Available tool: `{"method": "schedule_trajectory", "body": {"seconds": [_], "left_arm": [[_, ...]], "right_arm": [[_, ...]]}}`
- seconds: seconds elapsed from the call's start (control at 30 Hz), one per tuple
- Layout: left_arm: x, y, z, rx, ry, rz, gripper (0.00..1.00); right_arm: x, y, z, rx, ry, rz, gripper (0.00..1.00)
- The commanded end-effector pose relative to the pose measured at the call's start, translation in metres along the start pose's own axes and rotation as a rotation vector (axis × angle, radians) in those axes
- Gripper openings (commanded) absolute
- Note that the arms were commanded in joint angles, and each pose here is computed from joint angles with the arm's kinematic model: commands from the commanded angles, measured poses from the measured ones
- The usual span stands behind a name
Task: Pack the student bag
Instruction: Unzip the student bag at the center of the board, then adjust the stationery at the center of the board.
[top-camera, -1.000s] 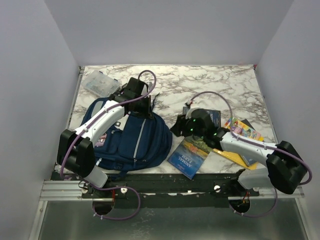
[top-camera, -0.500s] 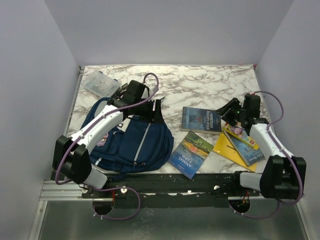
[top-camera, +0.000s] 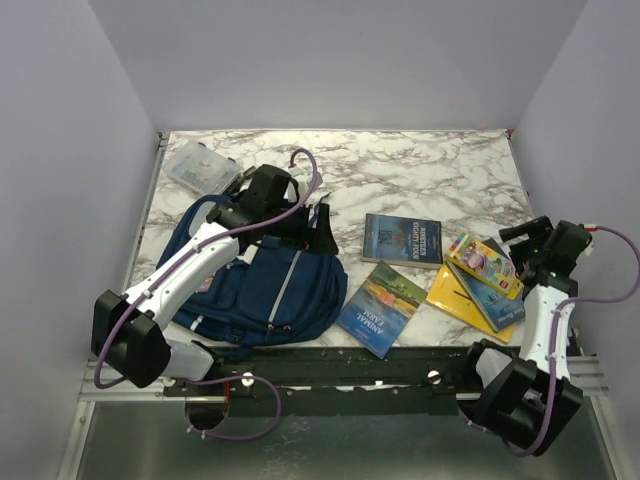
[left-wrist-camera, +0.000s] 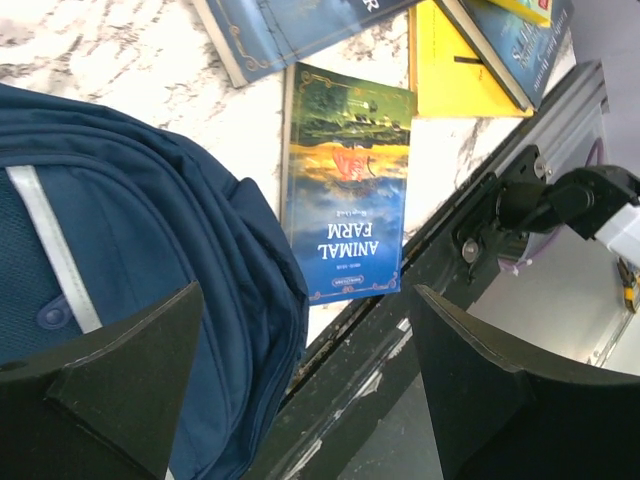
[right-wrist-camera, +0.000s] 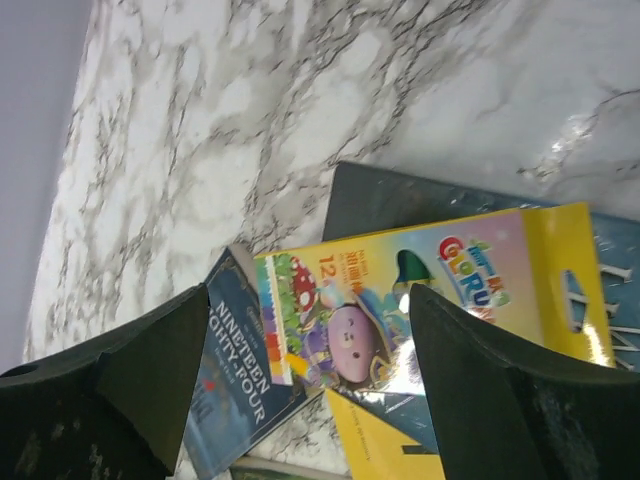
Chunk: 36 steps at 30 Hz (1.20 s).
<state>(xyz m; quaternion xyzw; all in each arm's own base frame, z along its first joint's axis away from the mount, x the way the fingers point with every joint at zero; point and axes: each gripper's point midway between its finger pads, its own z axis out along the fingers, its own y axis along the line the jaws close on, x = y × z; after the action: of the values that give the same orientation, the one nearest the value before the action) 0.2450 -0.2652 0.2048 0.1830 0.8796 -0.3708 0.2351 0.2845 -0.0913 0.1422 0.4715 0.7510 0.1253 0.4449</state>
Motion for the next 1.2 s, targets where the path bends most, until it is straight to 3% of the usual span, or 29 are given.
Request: {"method": "schedule_trajectory", "body": {"seconds": [0.0,0.33,0.57,0.87,1.17], "left_arm": [[0.004,-0.022,-0.006,0.061,-0.011,0.061,0.86],[0.007,-0.025,-0.004,0.082,0.007,0.06,0.87],[0.008,-0.03,-0.004,0.107,0.015,0.059,0.87],[0.01,-0.028,0.0,0.108,0.03,0.053,0.92],[0.011,-0.023,0.004,0.095,0.037,0.051,0.92]], "right_arm": [[-0.013,-0.039,0.004,0.13,-0.065,-0.013,0.85],[-0.023,-0.091,0.036,0.33,-0.014,-0.043,0.85],[0.014,-0.078,0.054,0.175,0.174,-0.084,0.83],[0.054,-0.061,0.039,0.08,0.256,-0.063,0.67],[0.102,-0.002,0.026,-0.064,0.336,-0.099,0.64]]}}
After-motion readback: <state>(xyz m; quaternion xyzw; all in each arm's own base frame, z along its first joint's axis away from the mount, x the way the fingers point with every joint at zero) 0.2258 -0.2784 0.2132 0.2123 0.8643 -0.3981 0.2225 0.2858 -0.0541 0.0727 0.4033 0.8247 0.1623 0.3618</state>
